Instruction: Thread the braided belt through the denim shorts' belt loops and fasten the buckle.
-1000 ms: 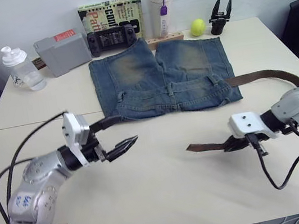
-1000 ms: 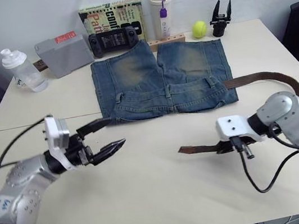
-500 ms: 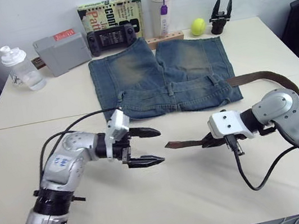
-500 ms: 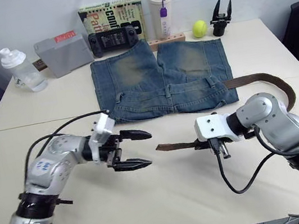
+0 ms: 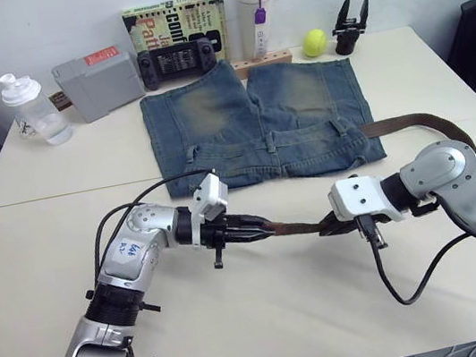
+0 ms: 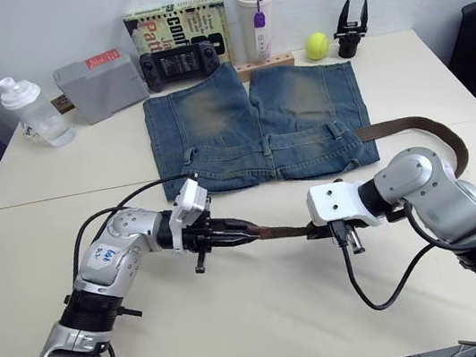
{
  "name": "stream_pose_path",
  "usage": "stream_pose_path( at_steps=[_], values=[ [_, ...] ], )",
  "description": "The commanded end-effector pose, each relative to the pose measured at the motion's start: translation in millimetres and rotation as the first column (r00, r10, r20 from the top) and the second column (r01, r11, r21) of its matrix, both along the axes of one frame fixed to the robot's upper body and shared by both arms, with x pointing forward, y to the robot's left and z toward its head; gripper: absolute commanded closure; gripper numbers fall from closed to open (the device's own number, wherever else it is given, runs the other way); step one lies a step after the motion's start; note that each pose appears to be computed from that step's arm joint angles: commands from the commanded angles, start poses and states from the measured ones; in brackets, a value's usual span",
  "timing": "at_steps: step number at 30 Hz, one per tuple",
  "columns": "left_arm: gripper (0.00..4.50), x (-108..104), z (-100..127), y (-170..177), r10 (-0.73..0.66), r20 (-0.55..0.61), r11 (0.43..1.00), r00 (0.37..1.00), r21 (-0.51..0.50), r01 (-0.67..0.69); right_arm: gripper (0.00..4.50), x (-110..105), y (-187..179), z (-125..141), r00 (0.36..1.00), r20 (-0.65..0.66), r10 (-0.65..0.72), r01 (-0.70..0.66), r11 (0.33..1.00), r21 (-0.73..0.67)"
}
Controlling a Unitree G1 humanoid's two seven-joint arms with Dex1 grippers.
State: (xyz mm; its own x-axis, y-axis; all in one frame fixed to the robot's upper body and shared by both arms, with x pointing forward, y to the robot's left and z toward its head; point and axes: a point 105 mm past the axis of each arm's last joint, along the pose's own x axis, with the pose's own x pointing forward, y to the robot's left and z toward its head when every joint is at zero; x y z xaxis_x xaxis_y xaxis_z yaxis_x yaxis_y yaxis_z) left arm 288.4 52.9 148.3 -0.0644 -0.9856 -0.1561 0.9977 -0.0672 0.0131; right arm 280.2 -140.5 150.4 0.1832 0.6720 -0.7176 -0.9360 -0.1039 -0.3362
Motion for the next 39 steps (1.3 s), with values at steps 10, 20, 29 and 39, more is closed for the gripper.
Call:
stream_pose_path(
  at_steps=[10, 20, 29, 39],
  values=[
    [4.50, 1.9, 8.1, -3.0, 0.104, -0.056, 0.989, 0.993, -0.104, -0.109, 0.88, 12.4, -14.0, 64.3, 0.951, -0.024, -0.307, 0.291, 0.869, 0.400],
    [4.50, -4.7, 36.6, 5.2, 0.165, -0.491, 0.832, 0.855, -0.396, -0.388, 0.03, -61.3, -17.1, 51.3, 0.781, -0.603, -0.160, 0.615, 0.362, 0.701],
    [4.50, -25.0, 40.1, 6.8, 0.082, -0.597, 0.823, 0.798, -0.412, -0.393, 0.03, -26.6, 33.2, 26.0, 0.553, -0.831, 0.064, 0.824, -0.187, 0.535],
    [4.50, -22.5, 41.7, 6.4, 0.092, -0.604, 0.820, 0.792, -0.405, -0.405, 0.42, -13.6, 26.6, 42.8, 0.553, -0.790, 0.266, 0.815, -0.371, 0.446]
  ],
)
